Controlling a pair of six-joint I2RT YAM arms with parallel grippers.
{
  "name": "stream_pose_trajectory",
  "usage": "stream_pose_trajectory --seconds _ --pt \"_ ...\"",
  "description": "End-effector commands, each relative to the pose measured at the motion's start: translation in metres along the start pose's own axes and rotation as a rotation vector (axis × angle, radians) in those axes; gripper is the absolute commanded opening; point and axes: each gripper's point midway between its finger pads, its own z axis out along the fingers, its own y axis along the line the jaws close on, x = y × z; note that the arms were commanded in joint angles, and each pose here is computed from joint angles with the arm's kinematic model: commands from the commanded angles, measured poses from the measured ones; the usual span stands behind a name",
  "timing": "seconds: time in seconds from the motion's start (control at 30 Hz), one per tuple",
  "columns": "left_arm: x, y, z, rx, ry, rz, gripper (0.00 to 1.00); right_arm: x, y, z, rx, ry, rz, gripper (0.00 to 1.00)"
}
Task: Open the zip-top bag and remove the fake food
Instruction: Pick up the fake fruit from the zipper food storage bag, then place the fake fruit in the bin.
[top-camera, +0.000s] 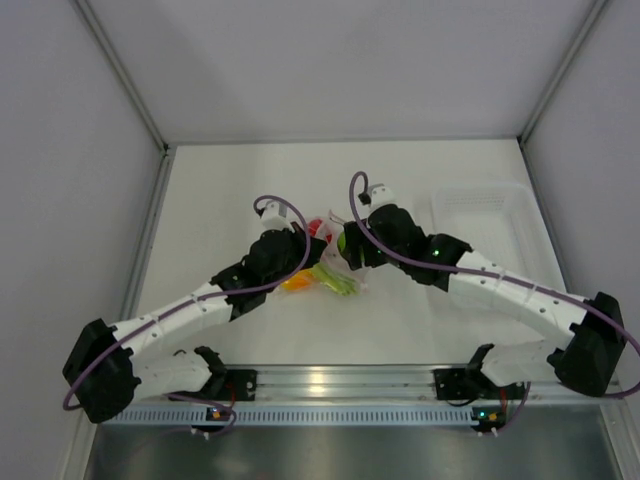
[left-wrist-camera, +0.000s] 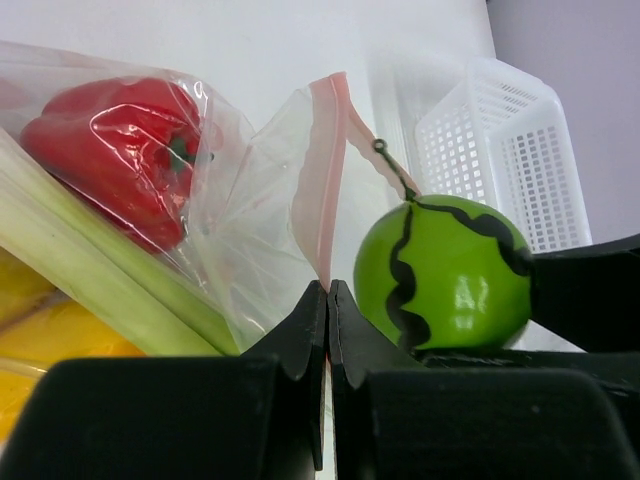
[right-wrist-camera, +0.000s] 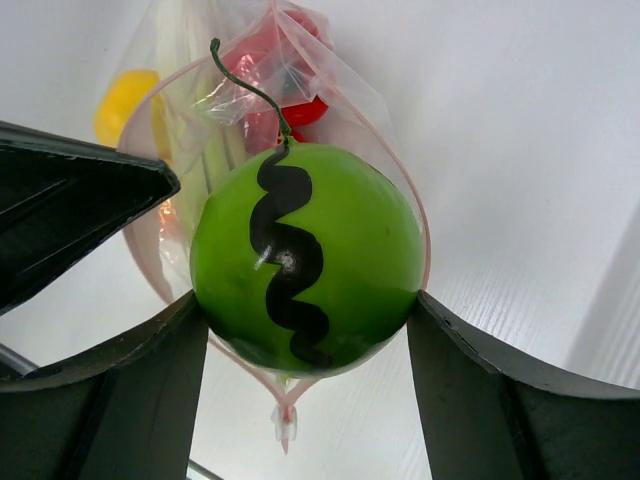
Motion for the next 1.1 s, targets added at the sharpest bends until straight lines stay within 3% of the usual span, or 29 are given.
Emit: stream_pose_trajectory --seconds 0.0,0.33,0.63,0.83,1.07 --pt "-0.018 -0.02 0.003 0.046 -0.062 -0.04 0.0 -0.015 0.01 -0.026 -0.065 -0.05 -0.013 0.31" --pt "-0.024 -0.025 -0.002 0.065 -0.076 -0.048 0.0 -0.049 -0.028 -0.075 0.05 -0.135 -0.018 0.31" --pt "-0.029 -0.024 -0.006 0.064 -0.095 -0.049 0.0 -0.072 -0.144 -0.099 0.332 -0.132 0.126 0.3" --pt "-0.03 -0.03 -0.009 0.089 -0.088 -0.054 0.0 -0.043 -0.26 -0.089 0.589 -0.059 0.368 0.29" --pt "-0.03 -0.035 -0.014 0.112 -0.08 -0.048 0.0 0.004 -0.324 -0.055 0.735 0.065 0.519 0.31"
